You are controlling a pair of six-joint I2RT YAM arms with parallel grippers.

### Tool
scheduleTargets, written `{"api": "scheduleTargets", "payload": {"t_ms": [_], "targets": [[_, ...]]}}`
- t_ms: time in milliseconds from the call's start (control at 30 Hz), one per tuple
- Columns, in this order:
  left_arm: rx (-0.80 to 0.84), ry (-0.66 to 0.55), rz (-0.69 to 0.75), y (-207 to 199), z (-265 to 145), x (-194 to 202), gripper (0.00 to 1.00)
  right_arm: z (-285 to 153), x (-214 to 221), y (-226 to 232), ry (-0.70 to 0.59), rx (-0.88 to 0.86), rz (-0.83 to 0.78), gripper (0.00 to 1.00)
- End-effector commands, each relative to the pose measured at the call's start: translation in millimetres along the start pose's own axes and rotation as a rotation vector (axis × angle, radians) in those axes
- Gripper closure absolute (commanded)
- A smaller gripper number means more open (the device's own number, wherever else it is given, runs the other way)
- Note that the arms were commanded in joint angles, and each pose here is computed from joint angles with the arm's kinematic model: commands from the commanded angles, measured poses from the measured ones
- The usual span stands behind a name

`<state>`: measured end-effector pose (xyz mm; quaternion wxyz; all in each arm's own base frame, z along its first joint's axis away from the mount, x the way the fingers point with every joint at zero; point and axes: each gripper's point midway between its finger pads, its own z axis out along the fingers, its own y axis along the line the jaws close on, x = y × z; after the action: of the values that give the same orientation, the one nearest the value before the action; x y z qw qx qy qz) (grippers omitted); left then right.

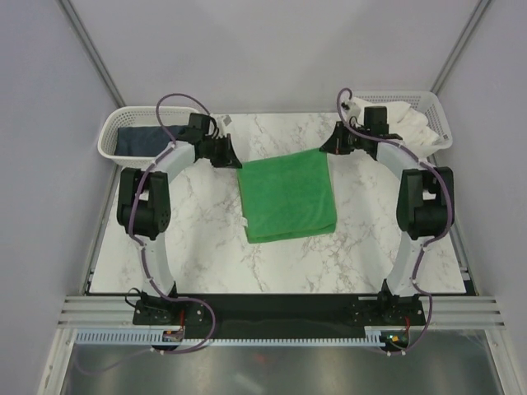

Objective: Fold and stack the towels
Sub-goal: Fold the towel

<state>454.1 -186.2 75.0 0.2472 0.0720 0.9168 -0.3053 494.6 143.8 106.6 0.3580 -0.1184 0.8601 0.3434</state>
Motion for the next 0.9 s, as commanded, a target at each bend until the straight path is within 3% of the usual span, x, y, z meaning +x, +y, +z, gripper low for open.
{"api": "scheduleTargets", "payload": {"t_ms": [0, 200, 400, 667, 867], "targets": [[0.091, -0.216, 0.135, -65.7, -75.2, -70.7, 0.98, -50.7, -74.7, 43.2, -0.210, 0.014, -0.113, 1.00], [0.190, -0.359, 0.197, -127.8, -149.3, -97.6, 0.98, -110.6, -122.2, 95.1, -0.371, 0.027, -0.167, 1.00], [0.290, -0.435, 0.265, -176.4, -207.5, -94.3, 0.98, -170.9, -145.1, 146.9, -0.511, 0.023, -0.225, 1.00], [0.396, -0.447, 0.344, -215.6, -257.1, -50.2, 0.98, -234.8, -125.0, 208.7, -0.598, -0.048, -0.285, 1.00], [0.406, -0.392, 0.301, -219.7, -267.4, -24.1, 0.98, -256.1, -103.7, 229.5, -0.604, -0.080, -0.273, 1.00]]}}
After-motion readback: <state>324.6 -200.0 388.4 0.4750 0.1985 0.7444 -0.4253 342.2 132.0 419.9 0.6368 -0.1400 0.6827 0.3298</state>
